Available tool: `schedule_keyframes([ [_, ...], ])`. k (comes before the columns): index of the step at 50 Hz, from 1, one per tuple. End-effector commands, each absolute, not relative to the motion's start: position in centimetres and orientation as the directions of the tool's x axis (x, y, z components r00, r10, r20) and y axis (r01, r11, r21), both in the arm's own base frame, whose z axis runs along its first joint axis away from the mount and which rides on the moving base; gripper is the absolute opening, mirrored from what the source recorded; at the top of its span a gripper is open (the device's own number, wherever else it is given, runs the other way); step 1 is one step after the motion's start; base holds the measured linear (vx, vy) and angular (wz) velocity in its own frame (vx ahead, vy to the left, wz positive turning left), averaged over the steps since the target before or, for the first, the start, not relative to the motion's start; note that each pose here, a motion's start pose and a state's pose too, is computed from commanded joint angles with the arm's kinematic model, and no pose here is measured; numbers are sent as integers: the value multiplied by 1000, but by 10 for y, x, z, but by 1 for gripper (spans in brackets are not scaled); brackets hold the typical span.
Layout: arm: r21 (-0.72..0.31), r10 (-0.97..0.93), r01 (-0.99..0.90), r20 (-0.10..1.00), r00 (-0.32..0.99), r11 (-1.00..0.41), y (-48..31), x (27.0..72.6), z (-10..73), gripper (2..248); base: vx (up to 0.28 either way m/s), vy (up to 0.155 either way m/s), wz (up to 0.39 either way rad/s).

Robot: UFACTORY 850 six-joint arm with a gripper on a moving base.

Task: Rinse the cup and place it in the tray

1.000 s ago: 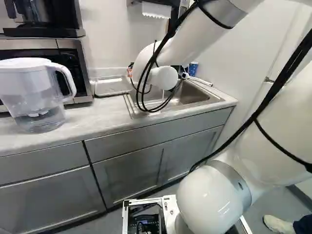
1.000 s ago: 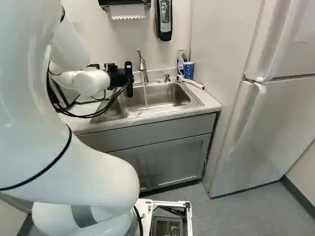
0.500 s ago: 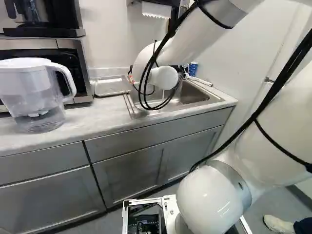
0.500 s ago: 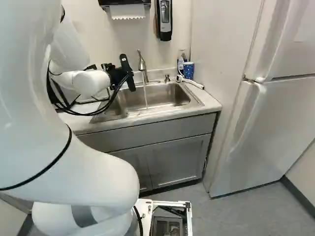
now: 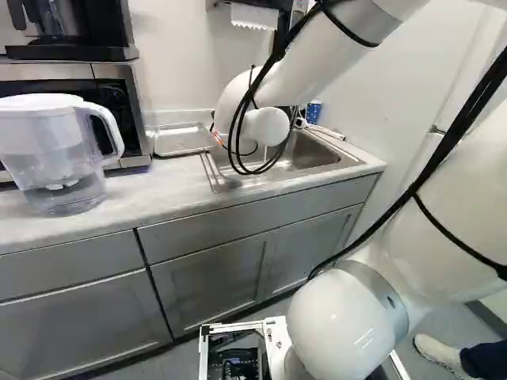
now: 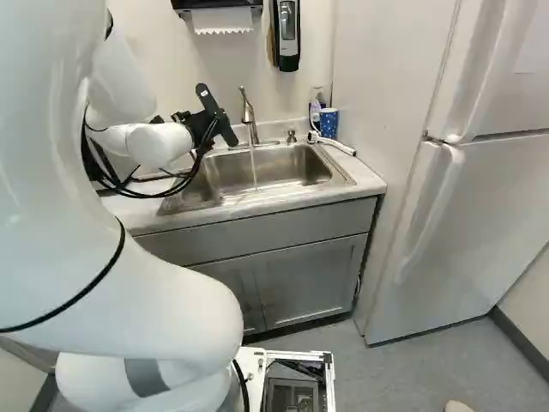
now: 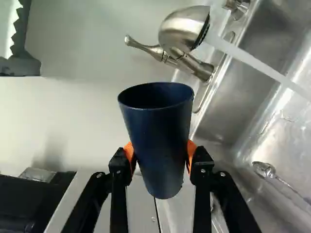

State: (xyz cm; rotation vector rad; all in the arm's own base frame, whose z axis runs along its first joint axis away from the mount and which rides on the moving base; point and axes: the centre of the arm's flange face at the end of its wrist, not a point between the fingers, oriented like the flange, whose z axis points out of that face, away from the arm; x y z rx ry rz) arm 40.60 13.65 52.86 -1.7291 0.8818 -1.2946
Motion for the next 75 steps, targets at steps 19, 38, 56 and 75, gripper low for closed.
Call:
schedule_keyframes([
  [19,-790,-770,-24,589,248,-612,136,406,529,122,0,0,0],
  [38,-658,-633,26,734,247,-753,136,406,529,122,0,0,0],
  [56,-508,-480,72,844,238,-858,136,406,529,122,0,0,0],
  [75,-331,-300,117,928,219,-936,136,406,529,122,0,0,0],
])
